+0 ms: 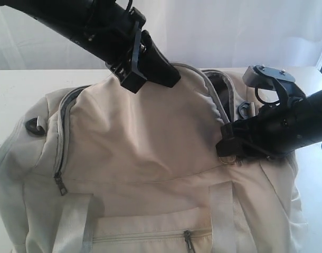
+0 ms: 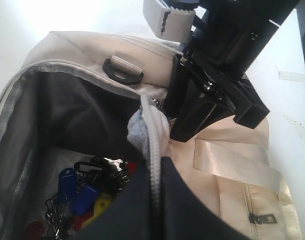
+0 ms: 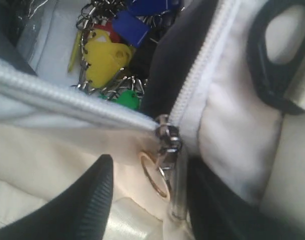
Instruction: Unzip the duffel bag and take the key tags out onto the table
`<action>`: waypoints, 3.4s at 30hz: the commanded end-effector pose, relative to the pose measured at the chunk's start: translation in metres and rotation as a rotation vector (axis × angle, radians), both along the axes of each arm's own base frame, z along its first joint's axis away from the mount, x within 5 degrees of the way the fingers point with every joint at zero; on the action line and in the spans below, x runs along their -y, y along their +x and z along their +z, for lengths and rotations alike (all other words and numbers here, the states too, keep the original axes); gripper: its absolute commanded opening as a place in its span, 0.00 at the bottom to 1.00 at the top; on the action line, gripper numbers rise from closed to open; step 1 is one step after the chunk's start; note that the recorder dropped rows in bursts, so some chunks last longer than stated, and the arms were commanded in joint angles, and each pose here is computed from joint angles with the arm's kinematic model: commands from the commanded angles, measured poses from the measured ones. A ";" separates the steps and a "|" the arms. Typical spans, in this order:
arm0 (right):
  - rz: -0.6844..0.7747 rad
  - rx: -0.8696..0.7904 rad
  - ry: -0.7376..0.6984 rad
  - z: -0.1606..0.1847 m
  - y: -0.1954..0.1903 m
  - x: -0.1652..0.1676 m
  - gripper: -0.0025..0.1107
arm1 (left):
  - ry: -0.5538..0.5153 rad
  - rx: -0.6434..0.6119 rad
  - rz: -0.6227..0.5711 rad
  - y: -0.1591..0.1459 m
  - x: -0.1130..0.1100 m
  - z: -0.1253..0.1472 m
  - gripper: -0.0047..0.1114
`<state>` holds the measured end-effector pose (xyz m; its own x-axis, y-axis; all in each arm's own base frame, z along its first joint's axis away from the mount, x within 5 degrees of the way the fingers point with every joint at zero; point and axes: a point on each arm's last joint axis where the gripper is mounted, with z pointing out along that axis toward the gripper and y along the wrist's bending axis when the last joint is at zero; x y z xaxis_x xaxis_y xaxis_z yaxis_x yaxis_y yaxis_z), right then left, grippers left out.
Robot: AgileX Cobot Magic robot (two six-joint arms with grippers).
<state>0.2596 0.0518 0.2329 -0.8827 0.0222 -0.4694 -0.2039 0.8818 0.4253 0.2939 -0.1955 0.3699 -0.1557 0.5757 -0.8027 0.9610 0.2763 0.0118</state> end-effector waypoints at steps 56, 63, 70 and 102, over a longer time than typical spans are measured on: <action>0.214 0.131 -0.124 0.098 -0.073 0.003 0.52 | 0.122 -0.208 -0.158 -0.048 -0.017 0.016 0.04; 0.069 0.370 -0.110 0.130 -0.077 0.008 0.52 | 0.029 -0.334 -0.212 -0.070 -0.009 0.021 0.04; 0.046 0.393 -0.099 0.131 -0.072 0.008 0.52 | 0.151 -0.482 -0.249 -0.114 0.006 -0.006 0.04; 0.267 0.385 0.096 0.129 -0.085 -0.014 0.49 | 0.413 -0.213 -0.025 -0.175 0.003 -0.004 0.53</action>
